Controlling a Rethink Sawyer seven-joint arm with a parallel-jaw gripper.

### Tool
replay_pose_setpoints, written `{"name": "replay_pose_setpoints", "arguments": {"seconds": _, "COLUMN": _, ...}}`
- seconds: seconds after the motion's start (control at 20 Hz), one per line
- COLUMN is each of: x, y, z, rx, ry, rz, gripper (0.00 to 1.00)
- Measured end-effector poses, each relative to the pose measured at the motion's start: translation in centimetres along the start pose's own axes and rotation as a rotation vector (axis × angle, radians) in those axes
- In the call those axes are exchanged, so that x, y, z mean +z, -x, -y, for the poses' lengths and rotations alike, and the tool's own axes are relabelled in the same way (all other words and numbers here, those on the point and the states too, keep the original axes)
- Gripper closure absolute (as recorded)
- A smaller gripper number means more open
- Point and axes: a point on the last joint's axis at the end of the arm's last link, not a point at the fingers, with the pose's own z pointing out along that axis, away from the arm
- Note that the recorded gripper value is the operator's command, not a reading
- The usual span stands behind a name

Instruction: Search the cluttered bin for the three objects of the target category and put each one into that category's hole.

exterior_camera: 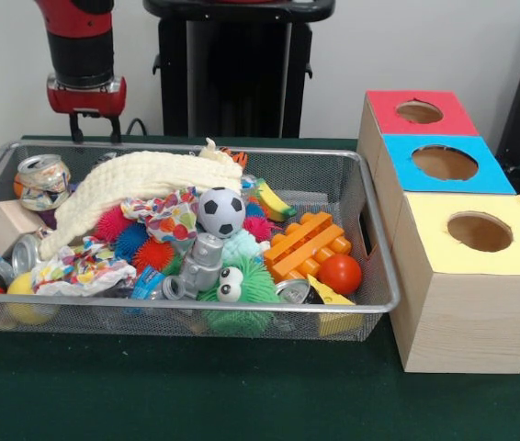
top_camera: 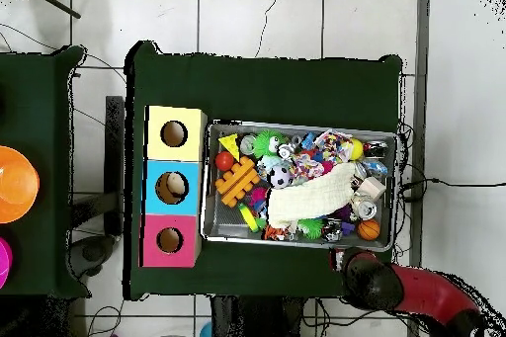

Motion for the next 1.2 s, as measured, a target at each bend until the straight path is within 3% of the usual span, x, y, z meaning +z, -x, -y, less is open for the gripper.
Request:
{"name": "replay_pose_setpoints", "arguments": {"seconds": 0.4, "x": -2.6, "y": 0.9, "z": 0.9, "rx": 0.034, "ry": -0.014, "rz": -0.053, "gripper": 0.00}}
{"name": "replay_pose_setpoints", "arguments": {"seconds": 0.9, "x": -9.6, "y": 4.1, "z": 2.7, "rx": 0.126, "ry": -0.050, "rz": -0.056, "gripper": 0.00}}
{"name": "replay_pose_setpoints", "arguments": {"seconds": 1.2, "x": -13.0, "y": 4.8, "z": 3.3, "rx": 0.166, "ry": -0.069, "rz": -0.071, "gripper": 0.00}}
